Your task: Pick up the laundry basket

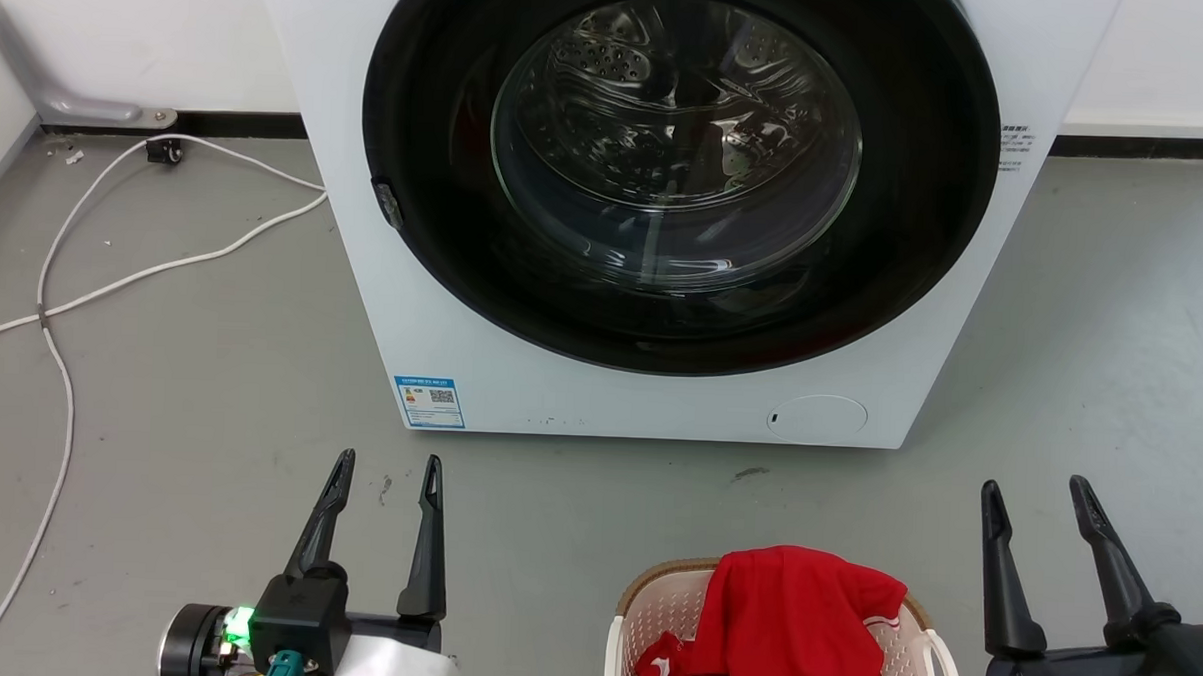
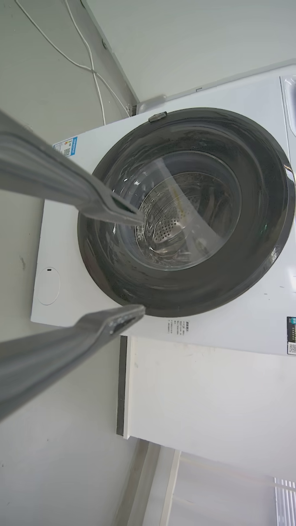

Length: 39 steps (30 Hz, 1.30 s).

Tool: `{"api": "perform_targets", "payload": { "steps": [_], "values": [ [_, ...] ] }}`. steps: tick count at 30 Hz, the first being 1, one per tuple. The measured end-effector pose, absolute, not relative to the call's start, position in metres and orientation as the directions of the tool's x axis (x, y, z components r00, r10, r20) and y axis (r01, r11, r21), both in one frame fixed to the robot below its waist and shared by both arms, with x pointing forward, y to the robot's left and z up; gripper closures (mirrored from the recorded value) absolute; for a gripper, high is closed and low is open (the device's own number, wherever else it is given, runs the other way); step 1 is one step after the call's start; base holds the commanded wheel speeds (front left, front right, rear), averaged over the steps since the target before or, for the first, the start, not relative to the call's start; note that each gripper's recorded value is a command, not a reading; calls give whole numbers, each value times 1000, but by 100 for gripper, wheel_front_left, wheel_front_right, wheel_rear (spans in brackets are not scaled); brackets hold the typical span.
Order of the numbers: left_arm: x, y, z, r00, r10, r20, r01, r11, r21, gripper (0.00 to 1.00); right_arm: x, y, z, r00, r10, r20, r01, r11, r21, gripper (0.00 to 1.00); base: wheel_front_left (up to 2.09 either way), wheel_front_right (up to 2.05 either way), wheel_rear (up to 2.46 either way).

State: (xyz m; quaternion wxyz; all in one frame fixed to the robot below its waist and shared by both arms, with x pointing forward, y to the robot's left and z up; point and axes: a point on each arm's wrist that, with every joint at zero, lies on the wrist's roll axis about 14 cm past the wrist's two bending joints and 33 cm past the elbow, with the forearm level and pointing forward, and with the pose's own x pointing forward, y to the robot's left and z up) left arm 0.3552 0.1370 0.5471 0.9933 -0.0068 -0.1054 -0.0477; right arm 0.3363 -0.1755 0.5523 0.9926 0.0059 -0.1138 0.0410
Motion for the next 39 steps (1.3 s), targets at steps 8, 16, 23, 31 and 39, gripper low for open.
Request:
{"api": "perform_targets", "payload": {
  "steps": [8,16,23,31,39],
  "values": [
    [355,137,546,974,-92,206,95,995,-4,0,336,-179,548,974,65,217,-76,996,42,0,0,0,0],
    [356,137,545,975,-93,202,96,995,-4,0,336,-179,548,974,65,215,-76,996,42,0,0,0,0],
    [357,129,533,978,-123,168,126,992,-8,0,337,-188,535,984,42,173,-44,999,9,0,0,0,0],
    [365,92,503,961,-266,73,268,963,-20,0,341,-215,493,999,-23,32,25,997,-73,0,0,0,0],
    [389,55,429,901,-410,-144,403,912,-73,0,363,-240,435,984,-90,-154,65,985,-157,0,0,0,0]
  ]
}}
